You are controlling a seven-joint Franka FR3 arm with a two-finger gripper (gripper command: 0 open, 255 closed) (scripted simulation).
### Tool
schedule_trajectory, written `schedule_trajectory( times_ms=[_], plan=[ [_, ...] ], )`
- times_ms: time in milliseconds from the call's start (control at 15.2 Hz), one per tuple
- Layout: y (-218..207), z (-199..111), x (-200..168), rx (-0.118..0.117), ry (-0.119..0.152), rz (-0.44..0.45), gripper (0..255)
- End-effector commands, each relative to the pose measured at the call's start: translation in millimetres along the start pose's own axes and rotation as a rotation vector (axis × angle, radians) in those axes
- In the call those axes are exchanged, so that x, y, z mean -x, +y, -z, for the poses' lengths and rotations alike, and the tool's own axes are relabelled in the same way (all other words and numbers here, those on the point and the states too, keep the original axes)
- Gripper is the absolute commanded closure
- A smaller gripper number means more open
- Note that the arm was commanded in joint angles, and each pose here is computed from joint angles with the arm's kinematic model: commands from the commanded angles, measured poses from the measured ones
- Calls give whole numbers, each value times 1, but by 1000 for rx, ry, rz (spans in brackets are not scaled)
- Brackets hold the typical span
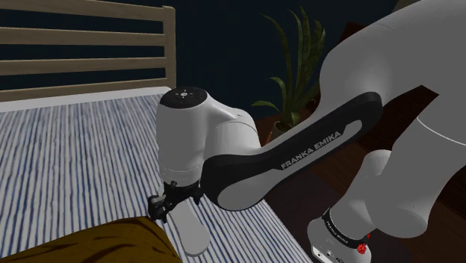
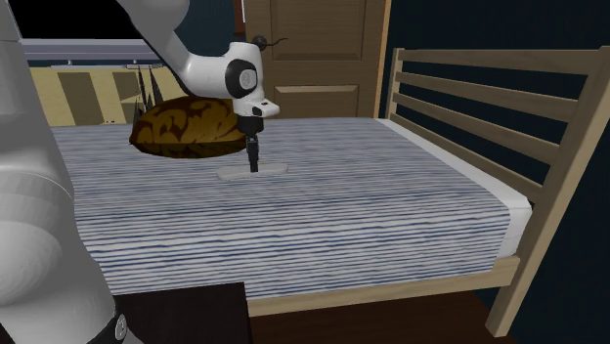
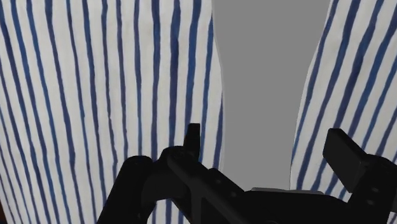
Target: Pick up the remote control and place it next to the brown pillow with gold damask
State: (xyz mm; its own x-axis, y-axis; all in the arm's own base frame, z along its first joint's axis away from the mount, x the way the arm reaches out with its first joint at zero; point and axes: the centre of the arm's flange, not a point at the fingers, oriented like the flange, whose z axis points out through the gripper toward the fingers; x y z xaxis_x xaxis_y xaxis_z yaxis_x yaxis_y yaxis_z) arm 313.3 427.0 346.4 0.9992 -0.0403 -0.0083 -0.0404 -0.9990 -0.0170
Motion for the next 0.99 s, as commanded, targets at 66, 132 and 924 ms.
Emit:
schedule_trajectory(
  times_ms=[66, 132, 924],
  plan=[
    [0, 0, 0, 0, 0, 1, 0],
    [0, 0, 0, 0, 0, 1, 0],
    [0, 50, 0, 0, 0, 1, 0]
  ],
)
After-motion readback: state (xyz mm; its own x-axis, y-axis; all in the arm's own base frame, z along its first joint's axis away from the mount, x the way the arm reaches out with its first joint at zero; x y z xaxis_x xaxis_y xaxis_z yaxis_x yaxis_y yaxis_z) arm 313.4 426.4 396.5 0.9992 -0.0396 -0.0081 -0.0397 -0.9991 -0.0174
